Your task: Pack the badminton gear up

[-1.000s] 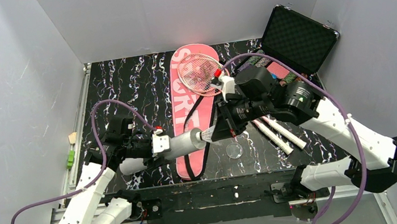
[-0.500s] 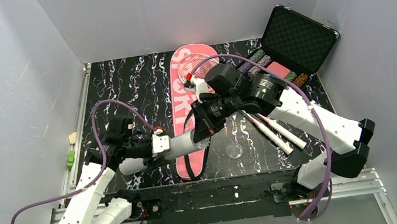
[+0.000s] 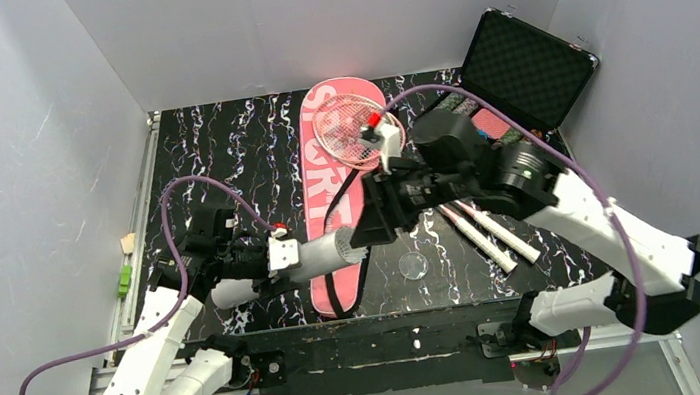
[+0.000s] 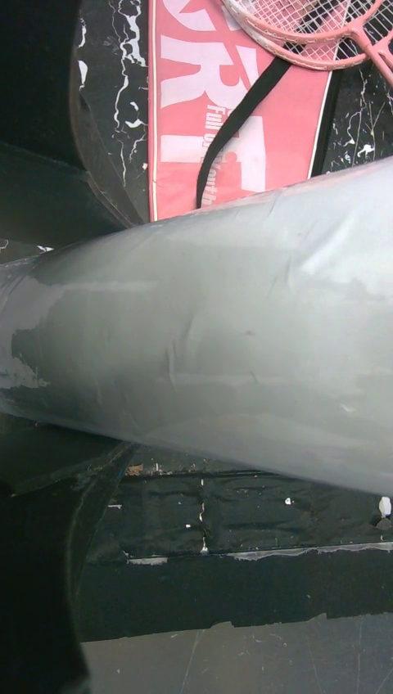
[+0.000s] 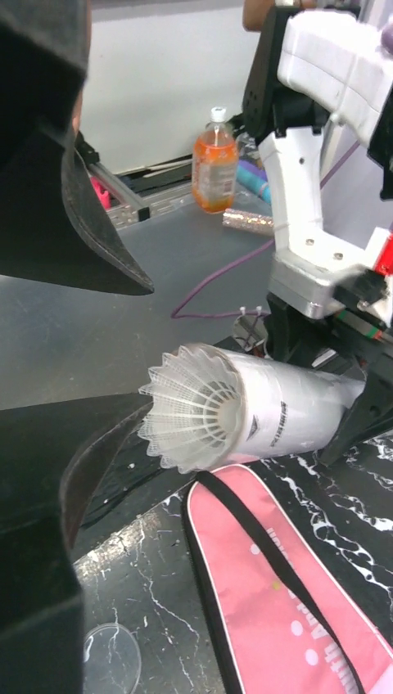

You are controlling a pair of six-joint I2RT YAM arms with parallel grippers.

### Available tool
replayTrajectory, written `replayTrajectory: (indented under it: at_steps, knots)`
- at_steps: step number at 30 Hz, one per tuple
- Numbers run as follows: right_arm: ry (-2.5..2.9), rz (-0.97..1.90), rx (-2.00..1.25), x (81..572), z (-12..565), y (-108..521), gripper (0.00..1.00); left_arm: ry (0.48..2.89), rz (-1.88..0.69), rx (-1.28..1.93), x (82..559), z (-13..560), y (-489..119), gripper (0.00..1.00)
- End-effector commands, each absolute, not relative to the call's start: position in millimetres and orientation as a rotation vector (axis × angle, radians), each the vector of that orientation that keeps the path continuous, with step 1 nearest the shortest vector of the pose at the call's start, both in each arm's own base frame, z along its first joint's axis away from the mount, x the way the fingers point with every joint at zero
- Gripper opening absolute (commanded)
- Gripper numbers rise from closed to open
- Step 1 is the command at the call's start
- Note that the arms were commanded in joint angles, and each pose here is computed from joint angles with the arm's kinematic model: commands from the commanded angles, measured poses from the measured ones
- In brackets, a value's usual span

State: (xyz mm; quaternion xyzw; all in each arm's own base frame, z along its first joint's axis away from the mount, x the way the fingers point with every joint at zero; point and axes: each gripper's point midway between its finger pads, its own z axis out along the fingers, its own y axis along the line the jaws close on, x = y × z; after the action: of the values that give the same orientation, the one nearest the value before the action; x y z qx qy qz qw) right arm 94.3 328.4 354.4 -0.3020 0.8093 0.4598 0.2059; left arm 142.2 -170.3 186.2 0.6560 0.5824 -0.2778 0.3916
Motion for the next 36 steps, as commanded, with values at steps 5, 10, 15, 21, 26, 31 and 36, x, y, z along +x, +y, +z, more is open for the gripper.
replayTrajectory:
  at_steps: [5,10,15,21,26,31,36]
  knots:
    - [2.200,1.199,-0.660,109.1,345.9,307.3,0.58,1.426,-0.724,1.666,137.8,194.8,-174.4,0.31]
    - [2.265,1.111,-0.588,123.3,322.2,308.8,0.58,1.423,-0.726,1.664,138.4,197.1,-175.0,0.31]
    - [2.258,1.112,-0.554,130.9,316.9,316.7,0.58,1.416,-0.730,1.657,138.2,201.4,-176.1,0.31]
    - [2.270,1.107,-0.523,136.5,305.9,322.9,0.58,1.411,-0.736,1.654,137.6,203.1,-176.8,0.31]
    - [2.311,1.062,-0.485,140.7,285.5,321.6,0.56,1.397,-0.745,1.647,137.8,207.9,-178.9,0.31]
    - [2.294,1.068,-0.462,140.1,273.6,324.7,0.54,1.384,-0.760,1.635,138.0,214.9,-181.7,0.30]
    - [2.287,1.043,-0.466,138.9,267.9,334.4,0.53,1.383,-0.777,1.619,139.3,219.6,-184.3,0.30]
